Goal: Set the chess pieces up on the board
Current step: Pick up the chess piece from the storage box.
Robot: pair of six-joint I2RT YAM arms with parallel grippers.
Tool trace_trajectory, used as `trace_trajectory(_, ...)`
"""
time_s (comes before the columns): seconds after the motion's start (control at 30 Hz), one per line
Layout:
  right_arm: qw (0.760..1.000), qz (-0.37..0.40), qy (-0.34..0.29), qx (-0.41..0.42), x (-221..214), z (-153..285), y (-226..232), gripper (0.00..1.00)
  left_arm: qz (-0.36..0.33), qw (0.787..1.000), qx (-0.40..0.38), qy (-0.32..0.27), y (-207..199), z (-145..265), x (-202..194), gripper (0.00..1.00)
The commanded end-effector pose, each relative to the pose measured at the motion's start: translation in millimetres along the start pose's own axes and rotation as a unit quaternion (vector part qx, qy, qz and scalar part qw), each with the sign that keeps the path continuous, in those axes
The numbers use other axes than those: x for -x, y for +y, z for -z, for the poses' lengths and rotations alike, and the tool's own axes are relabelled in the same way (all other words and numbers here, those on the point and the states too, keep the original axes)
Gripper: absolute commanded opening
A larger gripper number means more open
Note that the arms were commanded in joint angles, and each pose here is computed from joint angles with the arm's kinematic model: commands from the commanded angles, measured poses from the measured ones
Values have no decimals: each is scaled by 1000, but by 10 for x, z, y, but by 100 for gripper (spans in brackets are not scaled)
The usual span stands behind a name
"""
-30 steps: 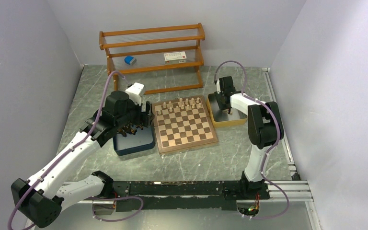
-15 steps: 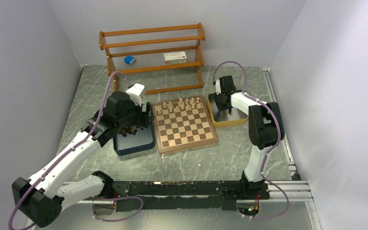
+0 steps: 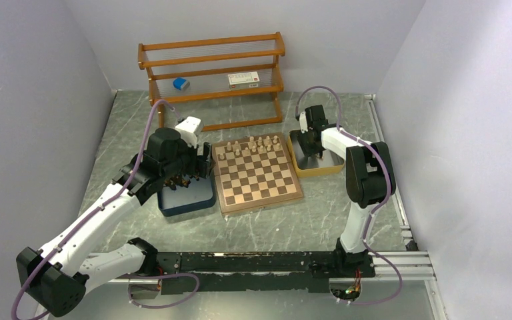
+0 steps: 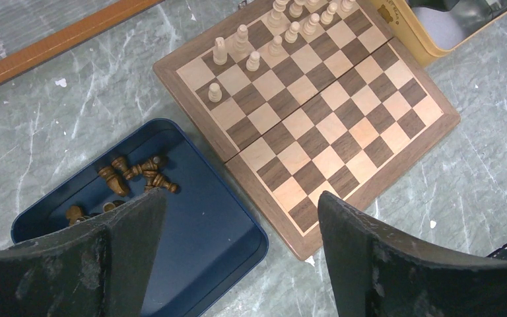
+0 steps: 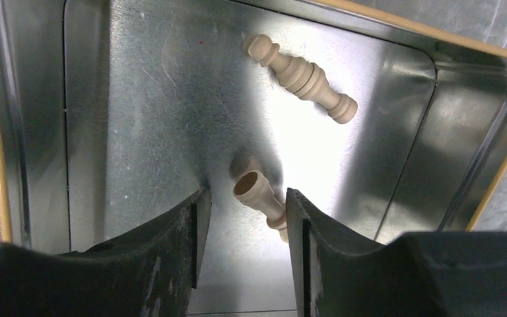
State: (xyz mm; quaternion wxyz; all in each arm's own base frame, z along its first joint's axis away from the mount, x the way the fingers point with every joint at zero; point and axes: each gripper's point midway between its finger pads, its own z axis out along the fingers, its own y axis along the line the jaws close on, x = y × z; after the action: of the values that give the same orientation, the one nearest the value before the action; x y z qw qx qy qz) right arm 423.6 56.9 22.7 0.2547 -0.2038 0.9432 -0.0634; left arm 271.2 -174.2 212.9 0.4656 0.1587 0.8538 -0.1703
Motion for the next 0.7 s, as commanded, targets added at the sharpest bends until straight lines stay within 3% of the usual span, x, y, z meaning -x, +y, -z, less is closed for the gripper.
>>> trace_trajectory(0.0, 1000, 6, -4, 12, 32, 52, -9, 51, 5, 1000, -9, -10, -41, 11, 37, 89)
trace_trajectory(0.13, 999, 9, -11, 29, 121, 63, 32, 48, 8, 1000, -15, -9, -66, 8, 35, 89)
trace_trajectory(0.5, 997, 48, 63, 4, -160, 3, -79, 45, 7, 1000, -17, -13, -72, 15, 53, 89)
trace_trajectory(0.67, 996, 55, 61, 20, -182, -35, -42, 45, 8, 1000, -17, -17, -71, 29, 69, 89)
